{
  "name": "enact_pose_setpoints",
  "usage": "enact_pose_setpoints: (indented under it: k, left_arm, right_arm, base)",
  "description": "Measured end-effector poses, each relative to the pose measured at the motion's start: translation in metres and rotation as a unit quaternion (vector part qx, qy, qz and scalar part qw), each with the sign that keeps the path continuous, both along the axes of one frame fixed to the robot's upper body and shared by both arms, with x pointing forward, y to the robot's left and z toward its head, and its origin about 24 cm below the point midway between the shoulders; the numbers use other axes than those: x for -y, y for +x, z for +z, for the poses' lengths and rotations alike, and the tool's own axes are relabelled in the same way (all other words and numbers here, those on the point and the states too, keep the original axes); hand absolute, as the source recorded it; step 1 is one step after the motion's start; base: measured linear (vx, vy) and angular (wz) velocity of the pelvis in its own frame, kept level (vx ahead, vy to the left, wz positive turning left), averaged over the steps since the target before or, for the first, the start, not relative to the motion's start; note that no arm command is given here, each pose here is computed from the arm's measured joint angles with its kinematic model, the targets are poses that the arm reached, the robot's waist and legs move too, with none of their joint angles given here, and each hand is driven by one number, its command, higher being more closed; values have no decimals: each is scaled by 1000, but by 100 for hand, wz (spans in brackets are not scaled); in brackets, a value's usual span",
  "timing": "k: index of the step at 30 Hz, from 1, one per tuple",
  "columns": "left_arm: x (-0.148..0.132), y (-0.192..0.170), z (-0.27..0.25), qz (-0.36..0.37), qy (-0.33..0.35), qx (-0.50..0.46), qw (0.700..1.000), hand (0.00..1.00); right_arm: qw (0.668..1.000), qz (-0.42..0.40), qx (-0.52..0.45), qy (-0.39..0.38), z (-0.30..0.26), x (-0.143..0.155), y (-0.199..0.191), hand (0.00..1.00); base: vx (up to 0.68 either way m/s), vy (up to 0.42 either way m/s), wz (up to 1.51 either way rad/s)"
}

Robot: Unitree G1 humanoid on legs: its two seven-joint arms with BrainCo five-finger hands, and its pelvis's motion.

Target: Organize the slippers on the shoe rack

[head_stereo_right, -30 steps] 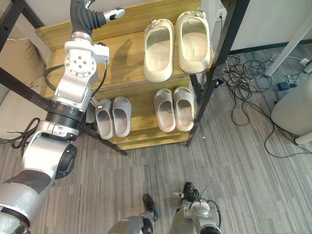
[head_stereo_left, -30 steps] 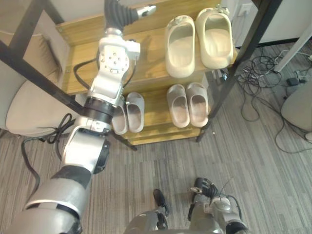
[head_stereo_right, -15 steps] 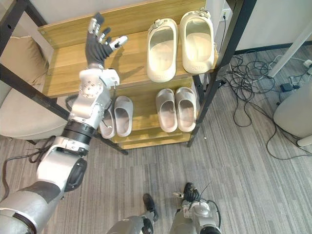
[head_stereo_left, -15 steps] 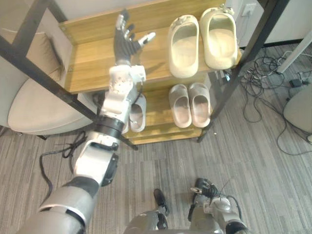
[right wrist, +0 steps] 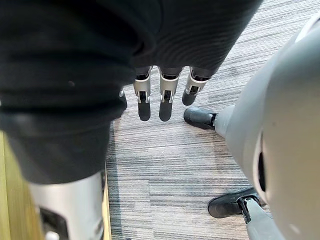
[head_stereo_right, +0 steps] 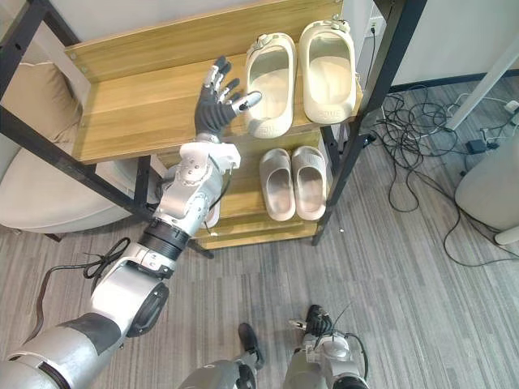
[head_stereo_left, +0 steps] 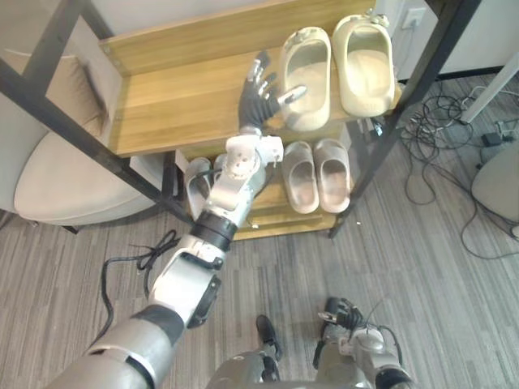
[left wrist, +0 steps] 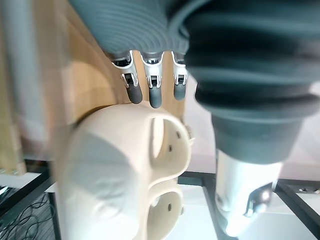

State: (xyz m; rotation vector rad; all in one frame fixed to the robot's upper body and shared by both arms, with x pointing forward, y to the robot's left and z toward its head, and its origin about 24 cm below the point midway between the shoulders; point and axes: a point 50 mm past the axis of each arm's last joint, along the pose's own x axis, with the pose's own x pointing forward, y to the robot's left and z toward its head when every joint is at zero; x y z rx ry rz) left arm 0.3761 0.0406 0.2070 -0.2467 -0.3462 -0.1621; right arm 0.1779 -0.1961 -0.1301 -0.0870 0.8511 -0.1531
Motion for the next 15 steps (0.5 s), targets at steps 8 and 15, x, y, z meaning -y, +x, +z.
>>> enact_pose_setpoints:
  k: [8,15]
  left_arm:
    - [8,-2,-2,-13,4,-2,1000,0]
    - [12,-4,-3,-18,-10,-7,1000,0]
  right_arm:
    - [1000,-1,-3,0,0,0,0,0]
    - [1000,-12,-2,-1,0,3,-1,0]
  base:
    - [-12,27,0]
    - [-14,29,0]
